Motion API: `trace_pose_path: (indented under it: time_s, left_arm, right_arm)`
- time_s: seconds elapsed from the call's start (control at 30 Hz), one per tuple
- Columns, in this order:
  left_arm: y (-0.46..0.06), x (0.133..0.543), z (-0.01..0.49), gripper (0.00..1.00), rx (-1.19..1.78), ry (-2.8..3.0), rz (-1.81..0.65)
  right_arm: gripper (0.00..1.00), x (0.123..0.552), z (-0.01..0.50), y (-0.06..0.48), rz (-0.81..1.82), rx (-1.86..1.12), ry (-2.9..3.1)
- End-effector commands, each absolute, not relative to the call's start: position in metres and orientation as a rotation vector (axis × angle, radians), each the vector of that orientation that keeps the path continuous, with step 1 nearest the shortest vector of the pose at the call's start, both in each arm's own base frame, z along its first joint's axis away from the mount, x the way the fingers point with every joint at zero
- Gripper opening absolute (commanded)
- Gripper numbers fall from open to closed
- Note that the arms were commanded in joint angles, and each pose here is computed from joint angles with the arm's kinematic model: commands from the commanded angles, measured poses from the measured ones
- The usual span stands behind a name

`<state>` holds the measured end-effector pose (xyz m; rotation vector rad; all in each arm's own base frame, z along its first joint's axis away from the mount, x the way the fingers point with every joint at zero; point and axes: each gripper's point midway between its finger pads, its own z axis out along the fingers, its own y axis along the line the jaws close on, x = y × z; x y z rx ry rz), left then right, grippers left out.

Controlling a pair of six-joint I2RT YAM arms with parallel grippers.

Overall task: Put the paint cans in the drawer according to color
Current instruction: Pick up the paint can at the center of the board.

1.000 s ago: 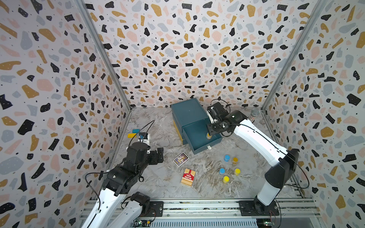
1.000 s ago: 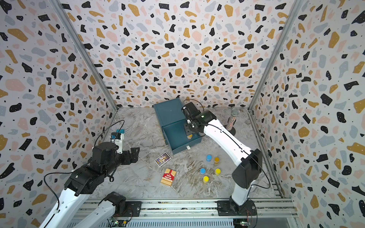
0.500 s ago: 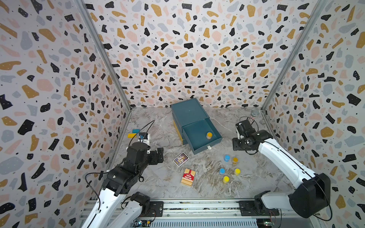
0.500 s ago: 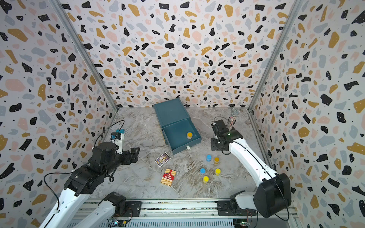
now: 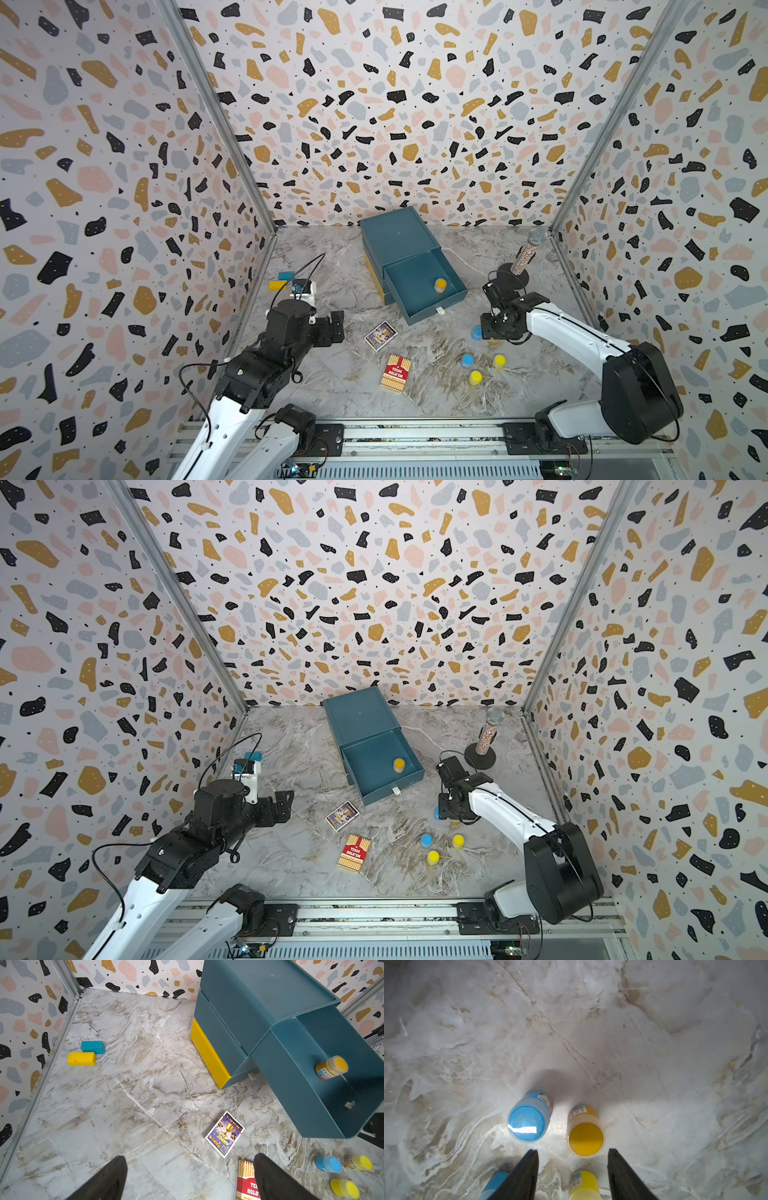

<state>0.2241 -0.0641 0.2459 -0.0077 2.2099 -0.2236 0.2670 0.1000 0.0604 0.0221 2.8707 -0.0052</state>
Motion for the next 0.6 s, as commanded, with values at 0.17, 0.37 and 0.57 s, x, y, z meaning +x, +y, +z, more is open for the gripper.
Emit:
trace_pose_path:
  time_s: [0.17, 0.37, 0.57]
  left_arm:
    - [-0.066, 0.227, 0.253, 0.98, -0.005, 2.176, -0.241]
    - [-0.066, 0.227, 0.252, 0.98, -0.006, 2.177, -0.244]
    - [-0.066, 0.228, 0.252, 0.98, -0.006, 2.177, -0.244]
  right_arm:
    - [0.56, 0.272, 0.057, 0.092, -0.062, 0.071, 2.861]
    - [0.5, 0.269, 0.053, 0.089, -0.067, 0.068, 2.872]
    - [0.48, 0.269, 0.044, 0.088, -0.053, 0.083, 2.894]
